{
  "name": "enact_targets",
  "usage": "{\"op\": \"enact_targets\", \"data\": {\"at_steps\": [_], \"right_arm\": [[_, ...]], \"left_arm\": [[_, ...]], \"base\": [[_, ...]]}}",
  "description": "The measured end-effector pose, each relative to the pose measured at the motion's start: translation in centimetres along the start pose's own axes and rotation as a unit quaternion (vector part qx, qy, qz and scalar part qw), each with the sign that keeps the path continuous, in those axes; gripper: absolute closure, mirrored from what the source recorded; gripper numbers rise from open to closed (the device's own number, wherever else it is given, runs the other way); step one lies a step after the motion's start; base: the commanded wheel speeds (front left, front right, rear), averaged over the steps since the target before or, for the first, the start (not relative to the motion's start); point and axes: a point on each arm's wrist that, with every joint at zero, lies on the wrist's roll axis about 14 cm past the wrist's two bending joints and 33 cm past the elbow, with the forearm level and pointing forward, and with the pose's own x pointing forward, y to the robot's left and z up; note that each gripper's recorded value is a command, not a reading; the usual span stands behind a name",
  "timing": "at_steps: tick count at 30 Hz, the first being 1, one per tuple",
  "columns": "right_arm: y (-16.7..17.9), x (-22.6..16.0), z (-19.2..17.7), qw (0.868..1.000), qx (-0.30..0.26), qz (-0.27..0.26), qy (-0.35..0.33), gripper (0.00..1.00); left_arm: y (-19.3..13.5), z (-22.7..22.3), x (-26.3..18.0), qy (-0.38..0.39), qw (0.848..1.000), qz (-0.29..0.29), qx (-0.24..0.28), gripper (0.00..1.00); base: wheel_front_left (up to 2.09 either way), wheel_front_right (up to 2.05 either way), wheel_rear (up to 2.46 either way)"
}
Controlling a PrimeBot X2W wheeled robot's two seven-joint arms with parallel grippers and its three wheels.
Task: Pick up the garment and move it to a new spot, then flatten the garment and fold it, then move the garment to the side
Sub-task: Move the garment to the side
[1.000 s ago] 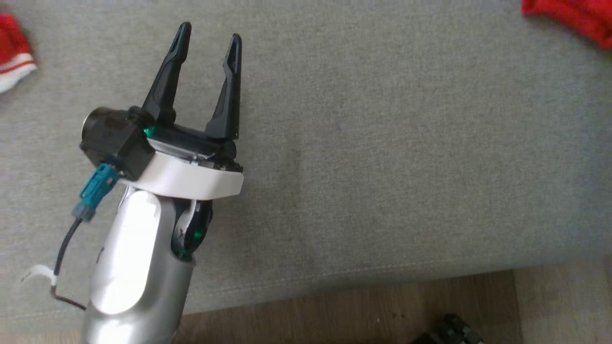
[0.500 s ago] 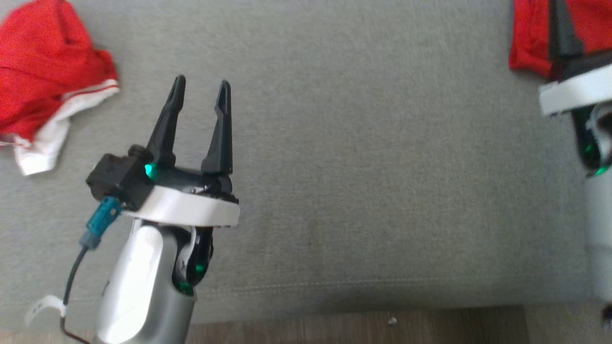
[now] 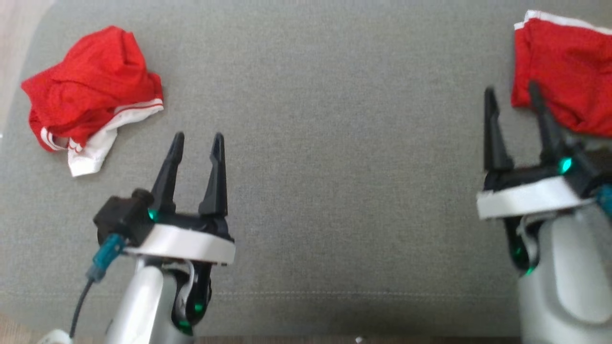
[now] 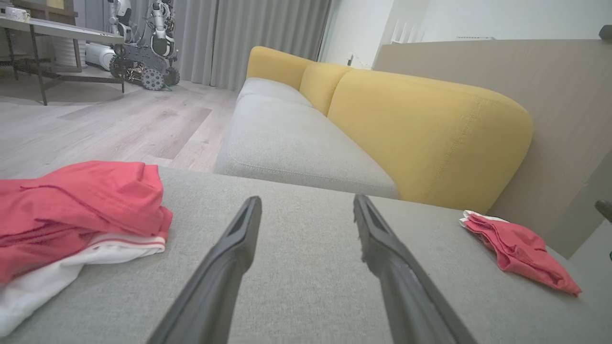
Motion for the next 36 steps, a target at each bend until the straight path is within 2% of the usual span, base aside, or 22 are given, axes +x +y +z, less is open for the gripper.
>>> {"op": "enact_targets", "data": {"at_steps": [9, 36], "right_arm": [[1.1, -2.5, -1.6, 1.0, 0.011, -0.006, 0.018, 0.0], [1.1, -3.0, -2.4, 0.999, 0.032, -0.017, 0.026, 0.0]], "left_arm": [[0.2, -0.7, -1.7, 0.014, 1.0, 0.007, 0.006, 0.0], [0.2, -1.0, -1.7, 0.02, 1.0, 0.004, 0.015, 0.0]], "base": [[0.0, 0.0, 0.0], [0.0, 0.0, 0.0]]}}
